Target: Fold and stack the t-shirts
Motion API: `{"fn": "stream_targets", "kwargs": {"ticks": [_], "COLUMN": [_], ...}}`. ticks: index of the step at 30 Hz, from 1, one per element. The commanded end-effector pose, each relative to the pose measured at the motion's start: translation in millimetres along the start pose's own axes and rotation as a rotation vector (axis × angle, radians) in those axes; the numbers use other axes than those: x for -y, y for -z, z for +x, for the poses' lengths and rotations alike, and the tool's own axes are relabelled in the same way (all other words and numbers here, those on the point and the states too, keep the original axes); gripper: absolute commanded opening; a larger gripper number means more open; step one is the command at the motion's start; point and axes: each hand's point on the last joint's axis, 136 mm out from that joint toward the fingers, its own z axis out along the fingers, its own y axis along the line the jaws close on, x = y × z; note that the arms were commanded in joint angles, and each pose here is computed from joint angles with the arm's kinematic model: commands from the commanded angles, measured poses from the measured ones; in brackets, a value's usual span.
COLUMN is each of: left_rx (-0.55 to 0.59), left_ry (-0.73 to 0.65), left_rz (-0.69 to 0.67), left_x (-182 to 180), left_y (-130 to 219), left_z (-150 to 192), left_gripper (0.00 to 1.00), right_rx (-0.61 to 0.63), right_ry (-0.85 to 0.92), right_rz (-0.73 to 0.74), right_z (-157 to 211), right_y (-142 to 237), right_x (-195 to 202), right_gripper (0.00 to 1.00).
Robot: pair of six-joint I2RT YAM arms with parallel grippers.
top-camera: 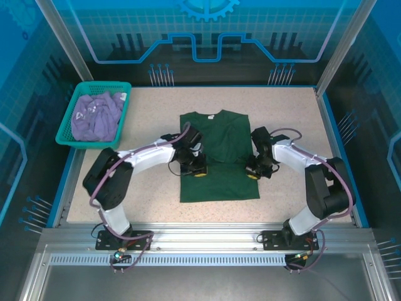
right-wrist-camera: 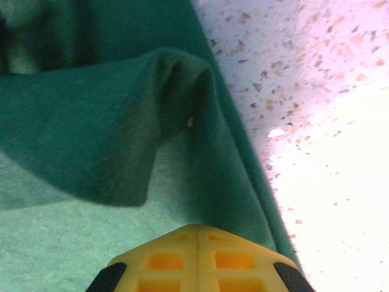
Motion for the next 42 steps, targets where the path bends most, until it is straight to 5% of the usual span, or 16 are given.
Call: {"fn": "stream_targets", "kwargs": {"ticks": [1,13,23,30,34,42], "left_rx": [-0.017,0.027,0.118,0.14,0.047,0.011], "left_ry": [-0.153,-0.2,-0.175,-0.295,-0.333,-0.289], "left_rz": [0.084,0.035,0.026,0.101,0.196,0.09], "left_x": [29.3,26.3,20.2,49.4,70.2,41.0], "left_y": [-7.1,-22.6,15.5,48.2,28.8,-11.8], "left_z": [-12.5,-55.6,-85.3,-67.6,-49.0,-46.6], "left_gripper": [0.07,0.12,0.18,0.18,0.14,0.12], "right_rx": [0.019,0.033,0.053,0.104,0.042,-0.052], "right_ry": [-0.043,-0.093,-0.113,0.029,0.069,0.08], "right_rz": [0.04,0.003,-0.113,-0.221,-0.222,-0.169], "right_z": [-12.6,-69.9,-103.2,-63.3,-35.1,-22.3], "right_y": [2.2,3.5,28.0,60.0,43.0,1.8], "right_x": [3.9,-15.3,-55.7,-75.5,-77.3,-90.6], "right_gripper": [0.05,0.06,0.09,0.1,0.1,0.1]}}
